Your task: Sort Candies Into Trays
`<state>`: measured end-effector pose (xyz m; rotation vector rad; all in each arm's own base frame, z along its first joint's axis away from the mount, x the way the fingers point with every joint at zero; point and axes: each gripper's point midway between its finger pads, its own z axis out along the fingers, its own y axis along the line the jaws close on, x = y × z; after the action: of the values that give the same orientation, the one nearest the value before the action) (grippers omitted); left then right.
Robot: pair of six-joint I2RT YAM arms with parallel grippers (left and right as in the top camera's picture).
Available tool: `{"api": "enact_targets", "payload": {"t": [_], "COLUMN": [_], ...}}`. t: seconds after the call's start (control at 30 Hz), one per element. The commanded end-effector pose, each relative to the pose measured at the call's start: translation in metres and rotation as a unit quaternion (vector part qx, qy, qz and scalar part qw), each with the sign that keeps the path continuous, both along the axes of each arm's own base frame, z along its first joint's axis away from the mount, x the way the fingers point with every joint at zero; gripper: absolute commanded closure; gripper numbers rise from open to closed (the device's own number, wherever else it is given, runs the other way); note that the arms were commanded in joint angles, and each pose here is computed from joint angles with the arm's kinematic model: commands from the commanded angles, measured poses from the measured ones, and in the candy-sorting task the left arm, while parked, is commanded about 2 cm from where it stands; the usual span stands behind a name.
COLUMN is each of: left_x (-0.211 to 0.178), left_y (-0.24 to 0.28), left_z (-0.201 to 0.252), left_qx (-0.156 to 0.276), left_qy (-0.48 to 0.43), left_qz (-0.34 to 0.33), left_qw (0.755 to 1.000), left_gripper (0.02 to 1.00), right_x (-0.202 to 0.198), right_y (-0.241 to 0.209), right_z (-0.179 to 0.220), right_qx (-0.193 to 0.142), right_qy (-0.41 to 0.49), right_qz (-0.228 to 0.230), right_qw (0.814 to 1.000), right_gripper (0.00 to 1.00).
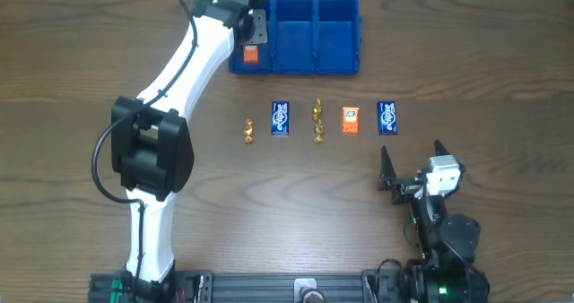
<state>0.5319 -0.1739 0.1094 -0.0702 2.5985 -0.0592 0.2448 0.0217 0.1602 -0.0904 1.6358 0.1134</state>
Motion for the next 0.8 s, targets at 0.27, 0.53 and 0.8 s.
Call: {"api": "enact_targets", "payload": {"t": [0.27, 0.53, 0.8], "left_x": [0.008, 0.011, 0.004], "left_y": [-0.008, -0.006, -0.018], "left_z": [0.009, 0.01, 0.042], "left_qx": [0.0, 0.005, -0.008], "left_qy": [-0.016, -0.023, -0.049], "left_qz": [-0.041, -0.036, -0.029], "left_qw": [0.999, 0.999, 0.998], "left_gripper": [0.698, 0.11, 0.112], "right_x": [0.0, 0.0, 0.0], "right_y": [-0.002, -0.002, -0.002], "right_z": [-0.001, -0.001, -0.001], "right_qx": [-0.006, -0.006, -0.006], "right_qy": [-0.001, -0.001, -0.001], "right_qz": [-0.004, -0.004, -0.004], "right_qw": [1.0, 1.0, 1.0], "right_gripper": [0.003, 0.003, 0.003]}}
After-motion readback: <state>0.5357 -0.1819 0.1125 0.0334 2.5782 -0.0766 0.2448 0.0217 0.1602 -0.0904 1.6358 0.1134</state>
